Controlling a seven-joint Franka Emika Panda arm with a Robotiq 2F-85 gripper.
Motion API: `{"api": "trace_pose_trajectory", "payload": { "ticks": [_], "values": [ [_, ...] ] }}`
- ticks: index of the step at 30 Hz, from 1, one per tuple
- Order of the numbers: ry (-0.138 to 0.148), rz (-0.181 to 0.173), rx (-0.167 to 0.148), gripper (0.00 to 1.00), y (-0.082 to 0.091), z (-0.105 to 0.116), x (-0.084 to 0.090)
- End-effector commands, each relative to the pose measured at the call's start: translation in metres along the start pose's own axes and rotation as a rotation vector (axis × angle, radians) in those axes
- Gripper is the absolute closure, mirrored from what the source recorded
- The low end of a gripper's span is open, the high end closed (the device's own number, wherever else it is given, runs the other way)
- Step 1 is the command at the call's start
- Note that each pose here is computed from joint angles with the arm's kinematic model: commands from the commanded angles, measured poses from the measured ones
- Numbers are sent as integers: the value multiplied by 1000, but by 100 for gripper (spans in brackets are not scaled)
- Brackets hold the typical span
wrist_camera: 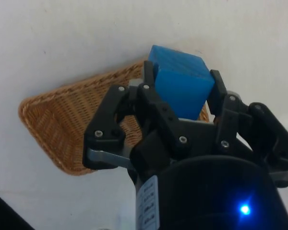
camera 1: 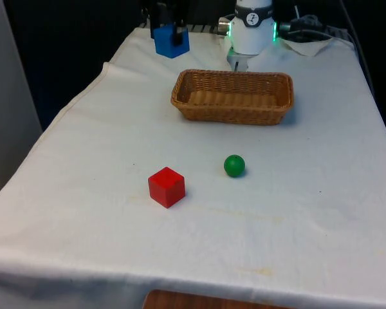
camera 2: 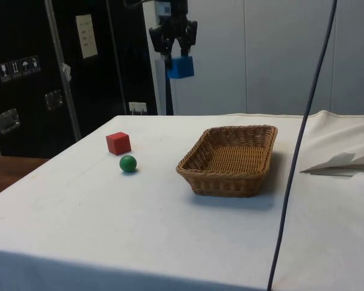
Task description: Place all non-red objects into the basket.
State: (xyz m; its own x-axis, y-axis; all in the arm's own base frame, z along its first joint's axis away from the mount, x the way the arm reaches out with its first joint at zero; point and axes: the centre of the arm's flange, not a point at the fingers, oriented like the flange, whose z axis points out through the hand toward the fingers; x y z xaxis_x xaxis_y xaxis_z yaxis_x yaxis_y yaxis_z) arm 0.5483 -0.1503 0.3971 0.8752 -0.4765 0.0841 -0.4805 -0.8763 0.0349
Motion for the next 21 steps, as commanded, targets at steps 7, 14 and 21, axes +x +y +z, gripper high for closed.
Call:
{"api": "trace_pose_trajectory", "payload": {
  "ticks": [7, 14, 21],
  "values": [
    [9, -6, 24, 95, 7, -19, -14],
    [29, -6, 54, 95, 13, -30, -27],
    [48, -10, 79, 95, 19, -29, -40]
  ]
}}
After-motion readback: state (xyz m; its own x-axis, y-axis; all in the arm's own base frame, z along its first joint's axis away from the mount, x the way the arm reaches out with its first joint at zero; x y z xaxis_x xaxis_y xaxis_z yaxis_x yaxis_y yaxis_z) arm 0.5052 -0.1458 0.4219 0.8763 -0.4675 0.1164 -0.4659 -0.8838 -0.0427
